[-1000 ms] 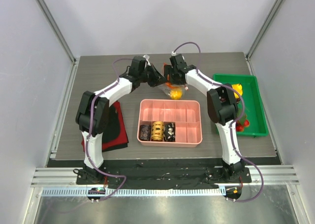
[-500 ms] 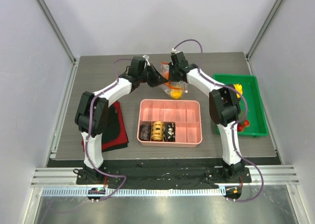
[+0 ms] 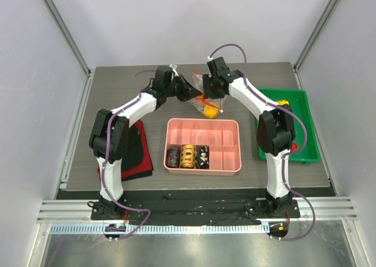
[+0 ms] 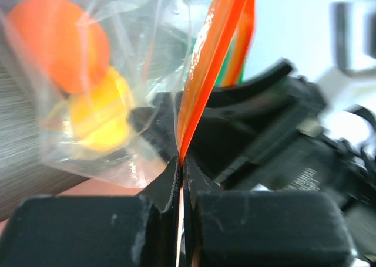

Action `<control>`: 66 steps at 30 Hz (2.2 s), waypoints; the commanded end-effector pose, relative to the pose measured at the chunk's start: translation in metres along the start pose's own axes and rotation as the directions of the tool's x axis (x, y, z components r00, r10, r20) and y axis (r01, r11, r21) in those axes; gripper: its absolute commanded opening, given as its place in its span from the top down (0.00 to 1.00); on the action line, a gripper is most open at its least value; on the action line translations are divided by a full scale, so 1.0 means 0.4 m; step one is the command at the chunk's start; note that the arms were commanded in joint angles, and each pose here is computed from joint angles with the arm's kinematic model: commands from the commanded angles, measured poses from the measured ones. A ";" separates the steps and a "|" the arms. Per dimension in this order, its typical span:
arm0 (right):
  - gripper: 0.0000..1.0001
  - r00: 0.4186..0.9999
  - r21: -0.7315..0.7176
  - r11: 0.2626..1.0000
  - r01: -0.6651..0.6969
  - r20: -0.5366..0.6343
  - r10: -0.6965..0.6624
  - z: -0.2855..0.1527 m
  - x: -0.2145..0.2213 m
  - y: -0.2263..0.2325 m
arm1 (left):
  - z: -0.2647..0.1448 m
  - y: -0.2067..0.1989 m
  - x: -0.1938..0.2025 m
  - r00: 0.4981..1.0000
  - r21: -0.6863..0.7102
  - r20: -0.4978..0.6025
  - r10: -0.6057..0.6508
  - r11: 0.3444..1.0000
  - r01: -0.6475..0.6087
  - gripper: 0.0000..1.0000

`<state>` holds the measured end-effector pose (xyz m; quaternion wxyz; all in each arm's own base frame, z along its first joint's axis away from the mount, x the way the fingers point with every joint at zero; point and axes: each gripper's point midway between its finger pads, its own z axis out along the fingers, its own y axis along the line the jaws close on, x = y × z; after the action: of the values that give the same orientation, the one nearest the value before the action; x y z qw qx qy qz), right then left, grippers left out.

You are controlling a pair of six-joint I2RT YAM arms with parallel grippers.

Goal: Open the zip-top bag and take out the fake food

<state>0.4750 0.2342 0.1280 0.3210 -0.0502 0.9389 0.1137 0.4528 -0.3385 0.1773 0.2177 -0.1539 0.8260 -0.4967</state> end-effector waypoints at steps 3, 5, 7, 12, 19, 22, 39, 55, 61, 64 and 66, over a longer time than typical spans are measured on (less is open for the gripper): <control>0.50 0.998 -0.039 0.999 0.023 -0.050 -0.025 0.007 -0.006 0.011 | -0.015 -0.106 -0.021 1.000 0.121 0.023 0.012 0.993 -0.015 1.00; 0.46 1.000 -0.069 0.998 0.003 -0.013 -0.004 0.005 -0.029 0.029 | -0.016 -0.104 -0.015 1.000 0.115 0.019 0.014 0.993 -0.016 1.00; 0.34 0.999 -0.102 0.995 -0.023 0.045 0.028 0.012 -0.063 0.050 | -0.014 -0.092 -0.008 1.000 0.102 0.018 0.013 0.995 -0.015 1.00; 0.21 0.993 -0.162 0.984 -0.081 0.075 0.094 0.062 -0.098 0.087 | -0.010 -0.091 0.013 1.000 0.096 0.003 0.019 0.995 -0.019 1.00; 0.17 0.993 -0.212 0.973 -0.095 0.047 0.107 0.133 -0.076 0.127 | -0.004 -0.100 0.028 0.999 0.095 -0.005 0.033 0.995 -0.033 1.00; 0.13 0.991 -0.230 0.969 -0.091 0.074 0.111 0.164 -0.072 0.138 | -0.002 -0.093 0.030 0.999 0.088 -0.005 0.032 0.996 -0.032 1.00; 0.36 0.961 -0.120 0.964 -0.236 0.121 0.250 0.251 -0.101 0.113 | -0.023 -0.032 0.015 0.998 0.019 0.042 0.040 0.999 -0.041 1.00; 0.90 0.984 -0.044 0.997 -0.056 0.168 0.062 -0.067 -0.132 0.059 | -0.064 -0.014 -0.062 0.994 -0.006 0.099 0.049 0.999 -0.048 1.00; 0.93 0.992 -0.132 0.988 -0.076 0.093 0.089 -0.136 -0.079 0.092 | -0.079 -0.028 -0.072 0.993 0.001 0.103 0.056 0.998 -0.056 1.00; 0.94 0.993 -0.177 0.981 -0.082 0.071 0.096 -0.174 -0.066 0.109 | -0.088 -0.028 -0.073 0.992 -0.021 0.096 0.081 0.997 -0.079 1.00; 0.96 0.996 -0.211 0.975 -0.073 0.037 0.083 -0.188 -0.048 0.120 | -0.093 -0.033 -0.074 0.990 -0.020 0.099 0.099 0.995 -0.098 1.00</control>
<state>0.4656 0.2538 0.1863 0.3548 -0.0216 0.9168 0.1819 0.4597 -0.3051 0.1749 0.2461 -0.1699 0.8322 -0.4669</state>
